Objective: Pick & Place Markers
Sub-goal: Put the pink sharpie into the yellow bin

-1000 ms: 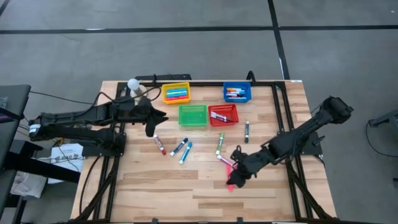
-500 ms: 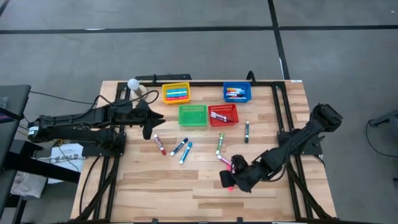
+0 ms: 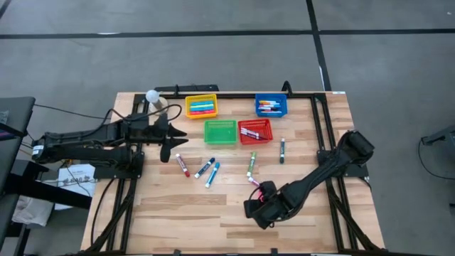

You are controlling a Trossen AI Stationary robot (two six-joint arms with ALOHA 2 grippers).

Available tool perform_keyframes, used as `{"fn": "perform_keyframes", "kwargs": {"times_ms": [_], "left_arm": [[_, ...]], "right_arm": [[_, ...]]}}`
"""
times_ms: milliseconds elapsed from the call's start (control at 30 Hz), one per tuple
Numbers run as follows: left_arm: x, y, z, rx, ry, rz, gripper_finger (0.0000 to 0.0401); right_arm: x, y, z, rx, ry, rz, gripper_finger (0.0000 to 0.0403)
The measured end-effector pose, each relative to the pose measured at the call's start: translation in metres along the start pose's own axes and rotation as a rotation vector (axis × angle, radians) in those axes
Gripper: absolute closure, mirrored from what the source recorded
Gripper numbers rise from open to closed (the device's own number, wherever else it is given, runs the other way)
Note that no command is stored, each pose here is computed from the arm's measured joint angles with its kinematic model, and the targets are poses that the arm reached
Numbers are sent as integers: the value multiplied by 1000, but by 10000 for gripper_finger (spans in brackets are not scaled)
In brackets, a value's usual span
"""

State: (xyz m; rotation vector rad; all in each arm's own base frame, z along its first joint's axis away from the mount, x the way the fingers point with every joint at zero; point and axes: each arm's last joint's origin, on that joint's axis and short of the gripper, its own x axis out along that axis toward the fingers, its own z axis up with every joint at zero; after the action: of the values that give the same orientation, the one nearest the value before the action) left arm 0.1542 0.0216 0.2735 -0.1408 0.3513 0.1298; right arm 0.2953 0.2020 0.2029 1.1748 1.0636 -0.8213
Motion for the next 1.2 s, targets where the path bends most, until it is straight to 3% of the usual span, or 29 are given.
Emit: {"fn": "perform_keyframes", "kwargs": {"times_ms": [167,700,1200], "left_arm": [[-5,0,2,2,-24,-3,289],[-8,-1,2,10,-32,-34,290],[-8,-1,3,29,-35,-34,290]], "right_arm": [[14,-2,-3,47,7,-57,268],[16,-5,8,62,-27,-126,270],[51,-7,5,52,-28,-199,269]]}}
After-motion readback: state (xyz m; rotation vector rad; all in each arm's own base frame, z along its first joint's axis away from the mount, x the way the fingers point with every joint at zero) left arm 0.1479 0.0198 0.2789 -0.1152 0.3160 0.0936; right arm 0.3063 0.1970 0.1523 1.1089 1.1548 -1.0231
